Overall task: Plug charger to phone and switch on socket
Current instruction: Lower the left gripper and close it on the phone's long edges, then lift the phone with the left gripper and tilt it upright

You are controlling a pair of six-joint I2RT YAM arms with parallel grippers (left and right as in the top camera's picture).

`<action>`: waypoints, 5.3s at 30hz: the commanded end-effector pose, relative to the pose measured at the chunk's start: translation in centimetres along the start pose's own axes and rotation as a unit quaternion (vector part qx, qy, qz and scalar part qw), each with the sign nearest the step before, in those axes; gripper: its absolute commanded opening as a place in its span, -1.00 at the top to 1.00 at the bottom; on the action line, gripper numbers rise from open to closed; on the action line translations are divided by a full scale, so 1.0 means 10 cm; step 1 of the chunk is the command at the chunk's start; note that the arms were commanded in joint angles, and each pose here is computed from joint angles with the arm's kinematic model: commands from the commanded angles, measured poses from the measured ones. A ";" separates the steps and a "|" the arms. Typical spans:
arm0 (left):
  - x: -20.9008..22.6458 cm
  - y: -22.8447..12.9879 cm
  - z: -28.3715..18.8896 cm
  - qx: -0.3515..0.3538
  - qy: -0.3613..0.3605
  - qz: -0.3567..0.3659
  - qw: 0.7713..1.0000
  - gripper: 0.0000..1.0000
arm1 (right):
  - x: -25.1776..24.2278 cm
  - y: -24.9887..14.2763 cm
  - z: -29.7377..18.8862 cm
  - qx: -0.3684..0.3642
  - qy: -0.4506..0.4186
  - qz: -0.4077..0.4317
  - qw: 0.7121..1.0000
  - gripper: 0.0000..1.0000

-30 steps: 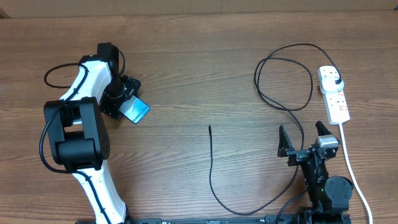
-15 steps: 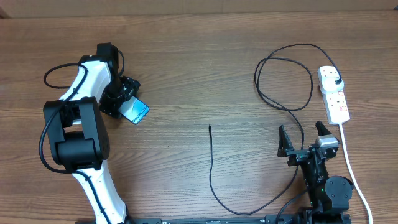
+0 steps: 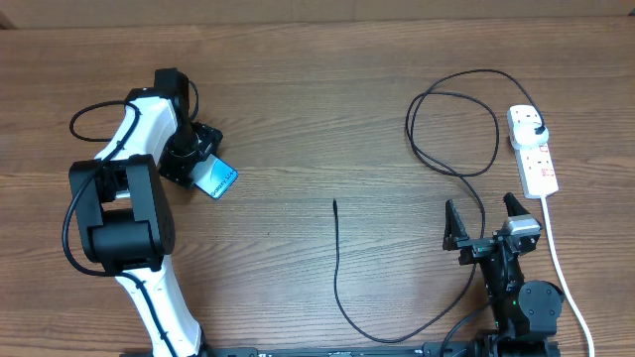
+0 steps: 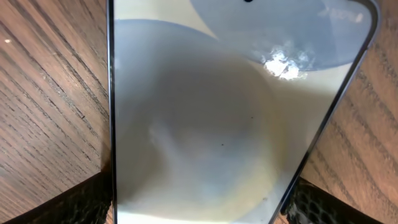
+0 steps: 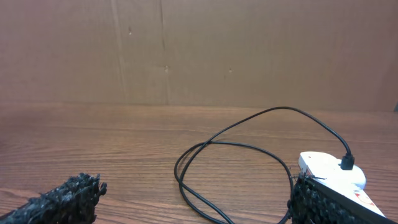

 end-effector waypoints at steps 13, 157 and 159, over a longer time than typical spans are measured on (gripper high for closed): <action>0.12 -0.06 0.28 0.027 0.035 -0.010 0.999 -0.50 | 0.01 -0.03 0.00 0.000 0.006 -0.001 1.000 -1.00; -0.89 -0.76 -1.44 0.542 -0.415 0.053 0.729 0.92 | 0.01 -0.03 0.00 0.000 0.006 -0.001 1.000 -1.00; -0.89 -0.76 -1.44 0.539 -0.413 0.054 0.732 0.92 | 0.01 -0.03 0.00 0.000 0.006 -0.001 1.000 -1.00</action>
Point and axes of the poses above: each gripper's point midway between its finger pads, its own z axis out along the fingers, its own x axis along the line the jaws close on, y = z × x, the point moved 8 cm from there along -z, back along the fingers, and after that the axes turned 4 degrees about z, right-handed, at the moved point
